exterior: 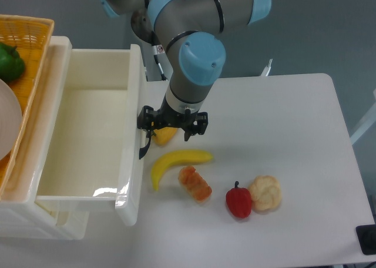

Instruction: Slide the top white drawer open

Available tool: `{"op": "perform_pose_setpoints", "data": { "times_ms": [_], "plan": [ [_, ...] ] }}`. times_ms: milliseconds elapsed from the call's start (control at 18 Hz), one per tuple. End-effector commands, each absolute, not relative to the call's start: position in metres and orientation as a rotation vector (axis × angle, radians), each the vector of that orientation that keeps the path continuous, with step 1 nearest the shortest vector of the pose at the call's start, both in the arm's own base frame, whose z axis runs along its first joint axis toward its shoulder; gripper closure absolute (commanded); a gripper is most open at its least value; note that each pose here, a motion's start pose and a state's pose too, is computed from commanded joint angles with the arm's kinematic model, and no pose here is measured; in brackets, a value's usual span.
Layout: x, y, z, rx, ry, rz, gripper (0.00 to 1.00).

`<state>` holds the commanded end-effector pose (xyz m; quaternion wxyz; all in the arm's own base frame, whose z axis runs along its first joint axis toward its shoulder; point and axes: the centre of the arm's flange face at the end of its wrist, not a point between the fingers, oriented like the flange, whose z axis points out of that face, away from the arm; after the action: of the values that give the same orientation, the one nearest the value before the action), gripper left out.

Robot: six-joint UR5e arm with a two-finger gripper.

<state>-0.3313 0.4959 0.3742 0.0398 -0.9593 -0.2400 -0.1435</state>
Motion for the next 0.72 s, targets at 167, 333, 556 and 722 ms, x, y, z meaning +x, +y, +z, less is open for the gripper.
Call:
{"op": "perform_pose_setpoints", "data": {
  "times_ms": [167, 333, 556, 722],
  "plan": [
    [-0.332, 0.498, 0.37, -2.926, -0.743, -0.475, 0.0],
    [-0.335, 0.495, 0.372, -2.904, -0.763, -0.511, 0.0],
    [-0.339, 0.488, 0.37, -2.912, -0.792, -0.549, 0.0],
    [-0.339, 0.488, 0.371, -2.887, -0.798, -0.588, 0.0]
  ]
}}
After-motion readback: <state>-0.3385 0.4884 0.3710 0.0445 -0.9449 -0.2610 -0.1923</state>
